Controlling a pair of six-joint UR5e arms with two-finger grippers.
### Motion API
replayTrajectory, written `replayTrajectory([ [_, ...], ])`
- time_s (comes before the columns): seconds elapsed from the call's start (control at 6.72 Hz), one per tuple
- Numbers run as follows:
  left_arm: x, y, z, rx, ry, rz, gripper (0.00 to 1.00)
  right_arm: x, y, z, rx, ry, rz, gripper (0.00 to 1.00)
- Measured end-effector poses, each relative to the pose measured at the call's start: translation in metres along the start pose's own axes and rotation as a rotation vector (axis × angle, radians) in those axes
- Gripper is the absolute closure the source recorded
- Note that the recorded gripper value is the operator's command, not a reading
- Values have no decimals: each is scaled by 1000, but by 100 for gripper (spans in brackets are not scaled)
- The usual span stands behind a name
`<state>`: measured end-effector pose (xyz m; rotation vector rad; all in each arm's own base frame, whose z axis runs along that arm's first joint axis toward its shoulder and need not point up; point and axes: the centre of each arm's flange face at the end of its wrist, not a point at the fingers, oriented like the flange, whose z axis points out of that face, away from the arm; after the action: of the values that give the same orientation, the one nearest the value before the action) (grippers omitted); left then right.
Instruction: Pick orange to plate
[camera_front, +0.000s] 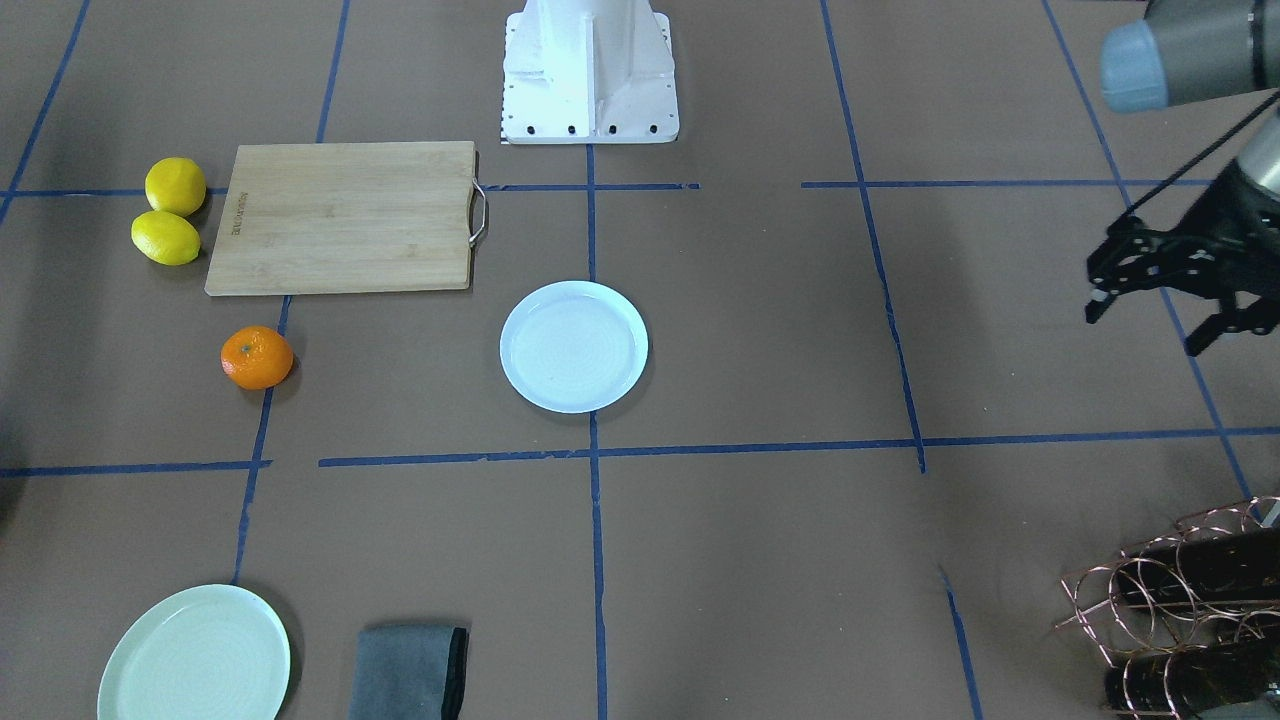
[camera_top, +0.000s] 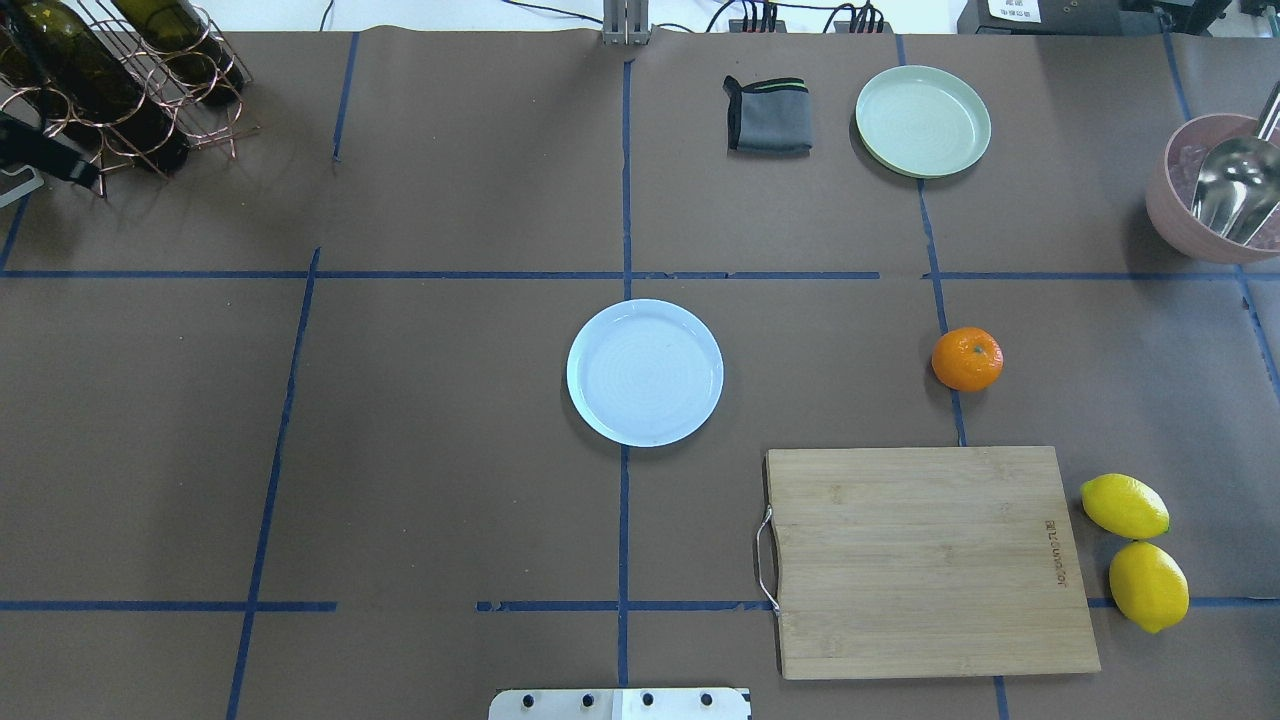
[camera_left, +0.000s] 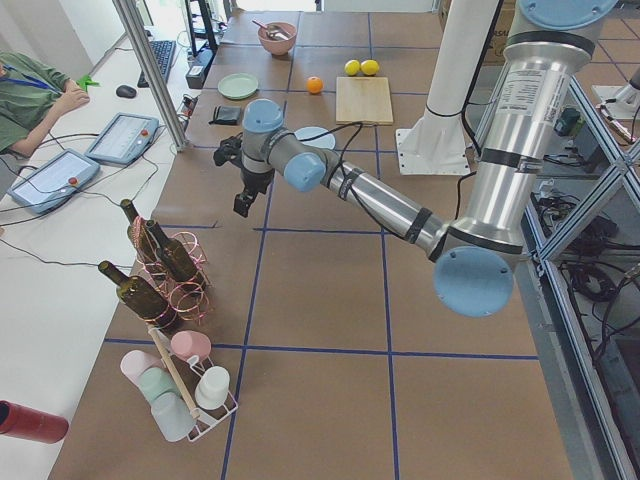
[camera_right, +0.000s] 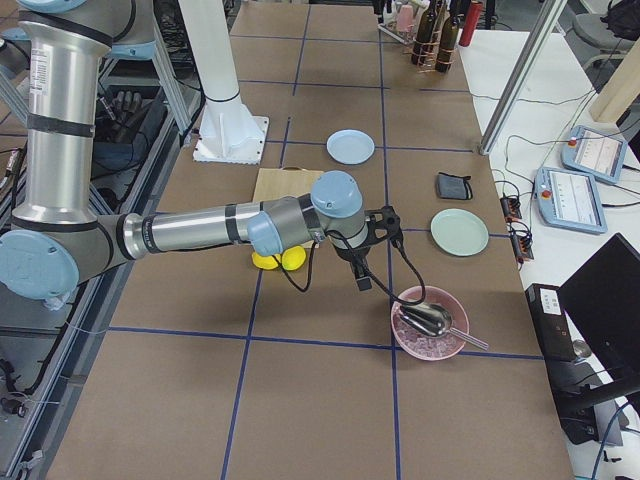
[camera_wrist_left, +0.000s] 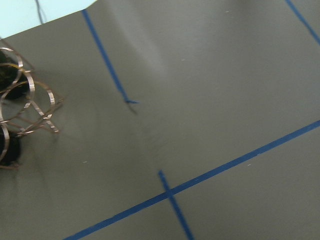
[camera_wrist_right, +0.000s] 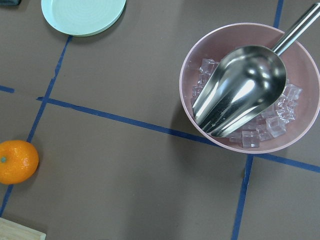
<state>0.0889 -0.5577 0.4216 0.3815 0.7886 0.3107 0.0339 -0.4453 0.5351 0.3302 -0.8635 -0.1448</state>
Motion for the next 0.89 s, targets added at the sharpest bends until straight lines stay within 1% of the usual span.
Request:
replayTrajectory([
  [0.15,-57,21,-9,-62,-16,-12,0,-5,-2,4,-8,-6,-11,0],
  [0.3,-107,49,-14,-106,-29,-28,0,-9,-3,8,-15,-10,-19,0],
  [0.45,-151,98,-19,-134,-35,-52,0,-12,-4,12,-21,-12,-23,0],
  [0.6,-186,152,-27,-136,-18,-106,0,-18,-8,16,-28,-13,-21,0],
  [0.74,-206,203,-33,-119,41,-179,0,-30,-14,25,-39,-11,-19,0],
  [0.89,-212,237,-30,-112,90,-229,0,-53,-24,36,-52,-8,-7,0],
])
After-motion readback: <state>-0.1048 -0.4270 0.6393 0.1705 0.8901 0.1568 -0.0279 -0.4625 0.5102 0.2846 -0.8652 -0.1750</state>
